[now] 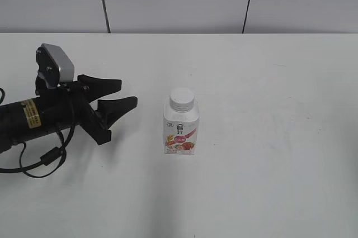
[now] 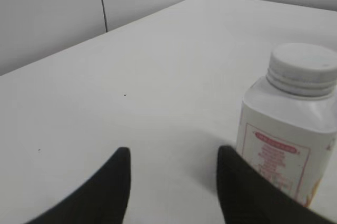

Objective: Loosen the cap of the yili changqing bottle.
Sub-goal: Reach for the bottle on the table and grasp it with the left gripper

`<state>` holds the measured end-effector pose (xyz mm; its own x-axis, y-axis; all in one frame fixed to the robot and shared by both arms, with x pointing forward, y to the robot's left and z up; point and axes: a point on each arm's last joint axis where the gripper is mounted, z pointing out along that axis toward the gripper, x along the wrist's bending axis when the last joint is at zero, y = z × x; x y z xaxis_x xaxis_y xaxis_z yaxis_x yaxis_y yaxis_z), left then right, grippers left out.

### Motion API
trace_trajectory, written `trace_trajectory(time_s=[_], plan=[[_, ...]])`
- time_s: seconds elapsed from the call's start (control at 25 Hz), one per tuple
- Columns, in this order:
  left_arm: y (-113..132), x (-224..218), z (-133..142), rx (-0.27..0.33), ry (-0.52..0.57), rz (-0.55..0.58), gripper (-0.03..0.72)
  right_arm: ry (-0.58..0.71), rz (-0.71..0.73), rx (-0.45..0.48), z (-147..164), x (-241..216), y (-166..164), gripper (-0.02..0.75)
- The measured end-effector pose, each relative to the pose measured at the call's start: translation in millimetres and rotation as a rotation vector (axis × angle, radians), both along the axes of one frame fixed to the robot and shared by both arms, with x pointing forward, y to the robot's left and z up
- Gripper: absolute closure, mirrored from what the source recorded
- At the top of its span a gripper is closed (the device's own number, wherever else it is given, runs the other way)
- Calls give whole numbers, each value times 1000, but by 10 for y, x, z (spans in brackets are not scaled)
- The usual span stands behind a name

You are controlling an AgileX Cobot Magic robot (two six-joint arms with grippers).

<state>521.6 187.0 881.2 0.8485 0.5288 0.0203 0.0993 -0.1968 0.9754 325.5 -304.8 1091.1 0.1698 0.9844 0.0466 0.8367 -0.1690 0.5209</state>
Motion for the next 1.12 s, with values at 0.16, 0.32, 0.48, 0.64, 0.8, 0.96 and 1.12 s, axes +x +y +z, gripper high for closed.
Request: trace_trajectory(time_s=[0.16, 0.32, 0.48, 0.64, 0.8, 0.96, 1.12], plan=[[-45, 1, 9, -17, 5, 17, 210, 13, 5, 28, 65, 109, 19, 226], [-66, -2, 6, -22, 13, 22, 129, 8, 8, 40, 130, 174, 27, 226], [-82, -32, -12, -3, 24, -15, 120, -4, 8, 44, 154, 184, 30, 226], [-101, -76, -41, 31, 32, -71, 120, -9, 8, 45, 157, 187, 30, 226], [-159, -60, -33, 32, 36, -128, 120, -35, 11, 64, 170, 207, 47, 226], [-250, 8, -119, 29, 78, -213, 120, -45, 14, 77, 175, 215, 58, 226], [-364, 68, -194, 37, 85, -274, 120, -51, 16, 87, 209, 243, 65, 226]])
